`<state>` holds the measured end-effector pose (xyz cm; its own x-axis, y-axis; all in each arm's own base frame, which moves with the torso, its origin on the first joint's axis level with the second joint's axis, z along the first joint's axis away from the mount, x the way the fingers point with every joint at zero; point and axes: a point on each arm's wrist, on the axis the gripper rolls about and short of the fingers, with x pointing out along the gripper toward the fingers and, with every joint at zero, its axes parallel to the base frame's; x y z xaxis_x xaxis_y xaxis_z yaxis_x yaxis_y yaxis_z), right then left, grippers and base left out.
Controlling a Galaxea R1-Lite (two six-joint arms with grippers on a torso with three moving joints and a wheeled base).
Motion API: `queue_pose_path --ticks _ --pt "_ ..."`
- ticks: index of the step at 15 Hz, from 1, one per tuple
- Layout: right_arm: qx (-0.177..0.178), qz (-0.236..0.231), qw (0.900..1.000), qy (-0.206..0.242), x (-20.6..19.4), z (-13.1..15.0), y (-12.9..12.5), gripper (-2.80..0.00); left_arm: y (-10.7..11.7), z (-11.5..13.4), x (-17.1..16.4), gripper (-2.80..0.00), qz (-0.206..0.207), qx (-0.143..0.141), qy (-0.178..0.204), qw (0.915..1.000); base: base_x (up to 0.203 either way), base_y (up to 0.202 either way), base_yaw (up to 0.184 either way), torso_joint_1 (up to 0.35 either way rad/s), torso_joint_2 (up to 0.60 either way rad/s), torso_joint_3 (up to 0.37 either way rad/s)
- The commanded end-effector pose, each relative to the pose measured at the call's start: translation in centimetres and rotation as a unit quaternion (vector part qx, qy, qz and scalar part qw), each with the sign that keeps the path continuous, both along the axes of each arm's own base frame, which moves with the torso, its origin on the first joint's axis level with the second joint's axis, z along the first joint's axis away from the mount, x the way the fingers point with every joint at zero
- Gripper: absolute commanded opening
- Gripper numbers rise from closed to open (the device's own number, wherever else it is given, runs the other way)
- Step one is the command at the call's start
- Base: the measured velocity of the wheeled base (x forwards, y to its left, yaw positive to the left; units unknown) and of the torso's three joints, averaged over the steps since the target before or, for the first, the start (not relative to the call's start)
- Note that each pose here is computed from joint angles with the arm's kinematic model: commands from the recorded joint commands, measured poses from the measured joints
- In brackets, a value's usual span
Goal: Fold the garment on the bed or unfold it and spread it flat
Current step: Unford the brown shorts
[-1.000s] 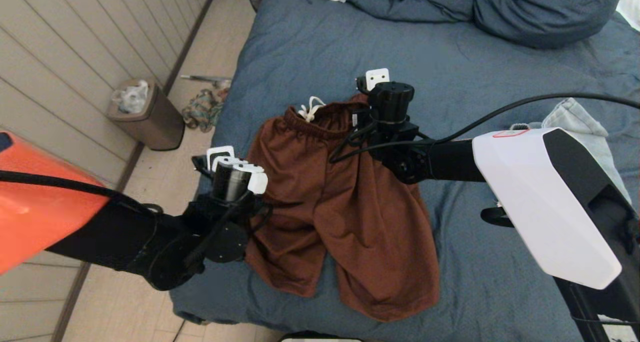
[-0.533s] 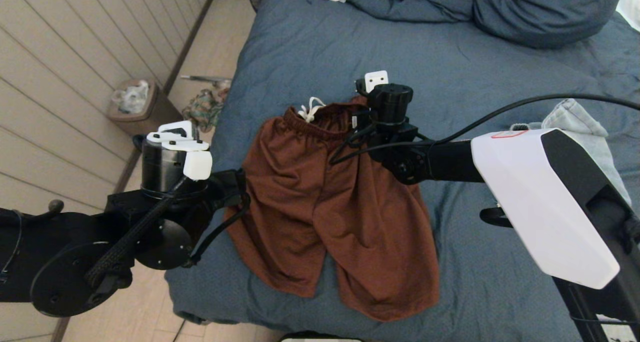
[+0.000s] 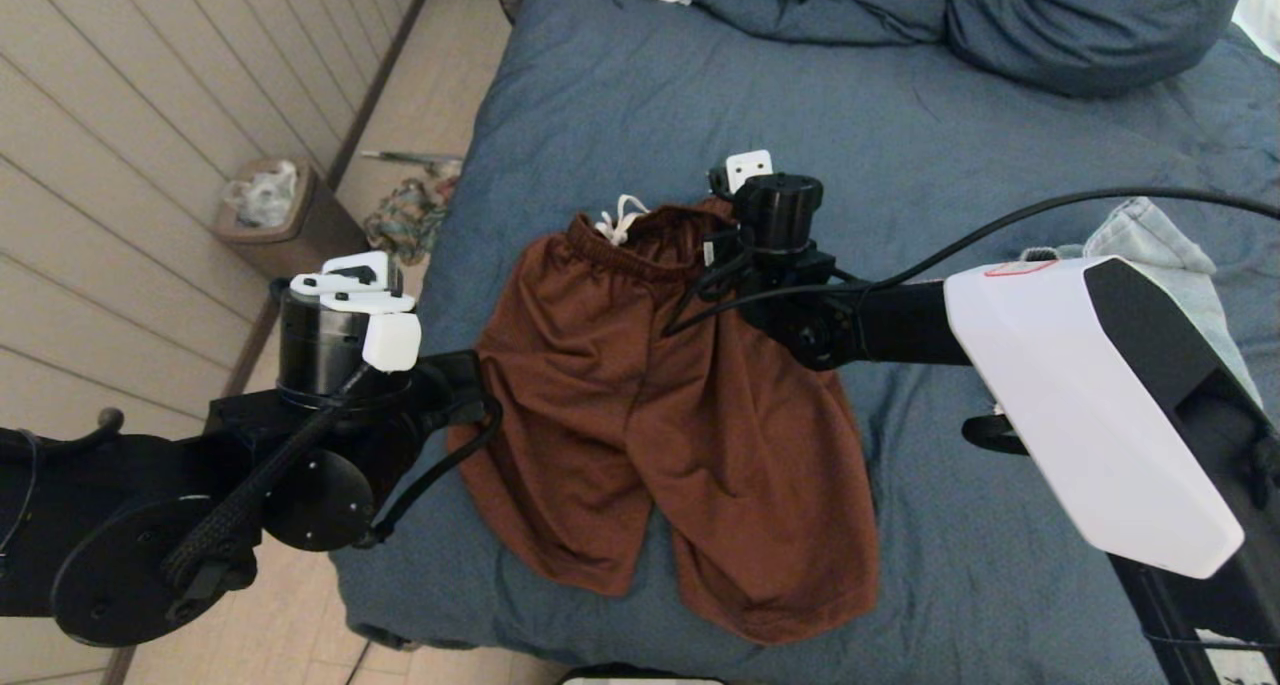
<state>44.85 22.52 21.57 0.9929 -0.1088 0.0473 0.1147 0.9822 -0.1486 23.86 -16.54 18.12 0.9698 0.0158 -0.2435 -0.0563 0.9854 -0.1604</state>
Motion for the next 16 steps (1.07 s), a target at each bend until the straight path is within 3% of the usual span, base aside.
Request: queue_pose_path --ticks 1,4,9,12,16 --pt "0.007 0.005 1.000 -0.005 -0.7 1.5 -0.5 -2.80 0.0 -0.1 0.0 -2.80 0.002 -0.001 -0.001 1.0000 0.000 0.000 0.000 0.000 0.00 0.000" --pt "0.027 0.040 0.999 0.024 -2.2 2.8 -1.0 -2.80 0.0 -0.1 0.0 -2.80 0.002 -0.002 -0.001 1.0000 0.000 0.000 0.000 0.000 0.00 0.000" --pt "0.077 0.104 0.987 0.094 -4.5 5.1 -2.6 -2.80 0.1 0.0 -0.1 -2.80 0.002 -0.003 -0.003 1.0000 0.000 0.000 0.000 0.000 0.00 0.000" --pt "0.082 0.116 0.982 0.128 -5.1 5.3 -3.4 -2.80 0.1 -0.2 0.0 -2.80 0.002 -0.002 -0.001 1.0000 0.000 0.000 0.000 0.000 0.00 0.000" --pt "0.077 0.114 0.980 0.142 -4.5 4.1 -2.9 -2.80 0.1 -0.3 0.0 -2.80 0.002 -0.002 0.000 1.0000 0.000 0.000 0.000 0.000 0.00 0.000"
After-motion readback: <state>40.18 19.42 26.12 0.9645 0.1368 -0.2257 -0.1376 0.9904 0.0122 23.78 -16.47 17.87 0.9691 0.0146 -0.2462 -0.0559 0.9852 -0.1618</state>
